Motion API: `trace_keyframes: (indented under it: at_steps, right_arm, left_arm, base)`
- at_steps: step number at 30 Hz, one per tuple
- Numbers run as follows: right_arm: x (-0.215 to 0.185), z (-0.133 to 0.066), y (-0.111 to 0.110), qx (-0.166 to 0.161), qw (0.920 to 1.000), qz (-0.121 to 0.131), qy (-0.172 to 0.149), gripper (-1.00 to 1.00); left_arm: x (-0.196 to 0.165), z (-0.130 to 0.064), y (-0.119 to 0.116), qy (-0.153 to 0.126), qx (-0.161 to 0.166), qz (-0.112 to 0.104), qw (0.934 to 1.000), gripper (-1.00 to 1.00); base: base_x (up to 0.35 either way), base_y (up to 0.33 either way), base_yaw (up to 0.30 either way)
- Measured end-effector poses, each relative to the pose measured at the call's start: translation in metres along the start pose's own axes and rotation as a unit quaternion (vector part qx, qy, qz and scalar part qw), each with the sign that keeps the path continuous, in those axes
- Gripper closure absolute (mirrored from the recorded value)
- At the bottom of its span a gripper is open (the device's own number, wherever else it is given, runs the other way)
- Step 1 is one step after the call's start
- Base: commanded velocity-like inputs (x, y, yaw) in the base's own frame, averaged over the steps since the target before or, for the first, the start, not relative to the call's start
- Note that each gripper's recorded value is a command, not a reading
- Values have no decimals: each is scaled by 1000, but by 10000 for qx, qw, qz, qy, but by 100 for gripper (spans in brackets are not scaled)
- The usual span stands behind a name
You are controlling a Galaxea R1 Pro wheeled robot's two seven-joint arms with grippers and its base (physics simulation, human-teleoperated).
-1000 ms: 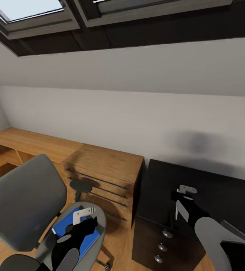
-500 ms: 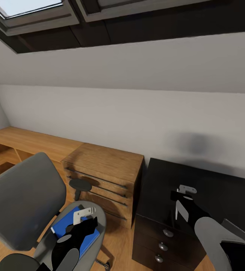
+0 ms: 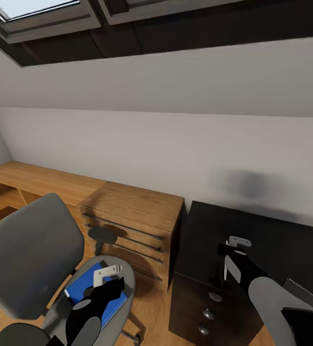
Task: In the bedroom, organize the workspace by keeping the computer under the desk, ensuring the monitor is on the desk, placing the keyboard on the desk next to the monitor, placing the mouse on the desk next to the keyboard, moving the folder from the swivel chair onto the desk next to the mouse, stacking the notebook on top of the folder with the pen on top of the notebook, and positioning the swivel chair next to the desk.
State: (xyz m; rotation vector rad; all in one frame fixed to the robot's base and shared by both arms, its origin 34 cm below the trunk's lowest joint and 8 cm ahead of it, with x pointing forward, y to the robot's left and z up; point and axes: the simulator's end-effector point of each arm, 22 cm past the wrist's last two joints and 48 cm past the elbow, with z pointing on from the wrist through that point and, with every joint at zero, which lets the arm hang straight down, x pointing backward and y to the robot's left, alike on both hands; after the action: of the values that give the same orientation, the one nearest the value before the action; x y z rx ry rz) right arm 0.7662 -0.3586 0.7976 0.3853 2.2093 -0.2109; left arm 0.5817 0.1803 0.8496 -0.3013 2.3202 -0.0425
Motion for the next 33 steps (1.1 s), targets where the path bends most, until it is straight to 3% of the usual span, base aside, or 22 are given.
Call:
trace_keyframes:
  at_steps: [1,21,22,26,33]
  right_arm:
    - [0,0,0,1,10000,-1,2,-100]
    - [-2,-1,6,-19,10000,17,-29,-100]
    - [-25,-4,9,-53,9996,73,-253,-100]
    - [-56,-9,13,-106,9985,138,-528,-100]
    - [-77,-18,19,-201,9990,78,-387,-100]
  left_arm:
    - [0,0,0,0,-1,0,10000,-100]
    - [1,0,0,12,1,1,10000,-100]
    - [1,0,0,17,1,-4,10000,-100]
    - [2,0,0,27,2,-7,10000,-100]
    - [2,1,0,29,2,-9,10000,-100]
  base:
    - [0,0,0]
    - [0,0,0]
    - [0,0,0]
    - [0,0,0]
    - [0,0,0]
